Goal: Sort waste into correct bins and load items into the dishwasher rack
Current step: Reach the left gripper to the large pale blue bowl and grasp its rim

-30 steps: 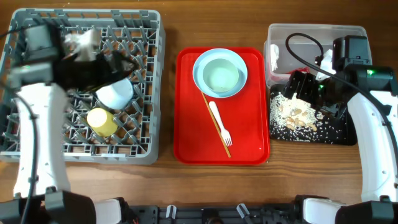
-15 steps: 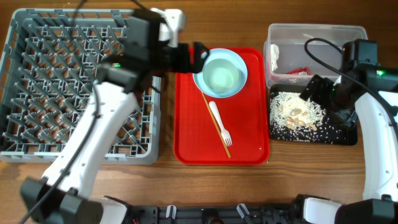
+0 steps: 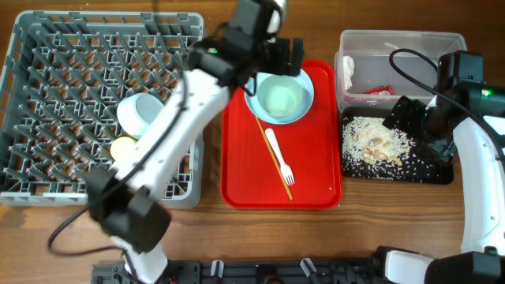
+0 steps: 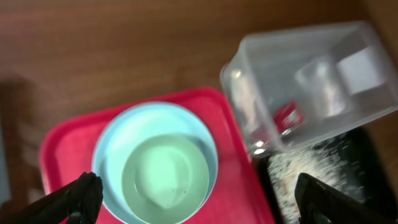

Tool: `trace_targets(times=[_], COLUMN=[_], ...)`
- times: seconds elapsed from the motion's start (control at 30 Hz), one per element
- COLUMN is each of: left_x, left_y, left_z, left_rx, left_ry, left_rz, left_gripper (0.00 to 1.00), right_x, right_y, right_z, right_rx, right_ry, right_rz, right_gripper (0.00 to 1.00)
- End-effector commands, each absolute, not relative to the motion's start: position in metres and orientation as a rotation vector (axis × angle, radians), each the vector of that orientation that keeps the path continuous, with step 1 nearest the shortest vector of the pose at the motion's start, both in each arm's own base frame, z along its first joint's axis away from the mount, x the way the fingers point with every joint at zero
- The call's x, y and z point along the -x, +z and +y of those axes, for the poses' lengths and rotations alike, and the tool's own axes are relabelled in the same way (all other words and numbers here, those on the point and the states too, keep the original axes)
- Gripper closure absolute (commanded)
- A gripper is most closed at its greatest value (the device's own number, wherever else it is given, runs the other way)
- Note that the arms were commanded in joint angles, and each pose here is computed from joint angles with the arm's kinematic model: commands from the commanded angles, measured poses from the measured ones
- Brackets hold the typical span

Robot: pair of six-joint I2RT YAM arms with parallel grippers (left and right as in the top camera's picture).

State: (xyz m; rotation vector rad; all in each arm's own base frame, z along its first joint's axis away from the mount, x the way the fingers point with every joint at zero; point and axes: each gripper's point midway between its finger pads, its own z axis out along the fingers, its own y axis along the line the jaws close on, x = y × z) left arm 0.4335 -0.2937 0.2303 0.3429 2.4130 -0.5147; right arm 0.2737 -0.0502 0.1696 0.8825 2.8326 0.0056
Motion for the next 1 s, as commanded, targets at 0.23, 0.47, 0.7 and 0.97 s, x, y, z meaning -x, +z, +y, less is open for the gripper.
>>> trace_targets(times=[0.23,0.47,0.7,0.97], left_x=[-0.413,-0.402,-0.396,-0.394], left_y=[0.091,0.050,0.023,0.021], left_z=[-0.343,-0.340,-0.320,-0.318], left_rx=[-0.513,-0.544,-0.539,-0.540], left_ry=[-0.364,-0.303,-0.158,-0.148], left_rz=[2.653,2.746,2.816,2.823], left_gripper=[0.00,0.23,0.43,0.75], right_x=[-0.274,-0.274,-0.274,-0.274], right_y=[0.174,0.174,0.174,0.174], right_z=[-0.049,-0.049,-0.049,-0.049], right_rx=[-0.835,-0.825,-0.825,-0.824], right_ry=[0.027,0.026,0.026,0.026], right_rz=[2.832,2.834,2.834,2.835], right_gripper=[0.00,0.00,0.00,0.00])
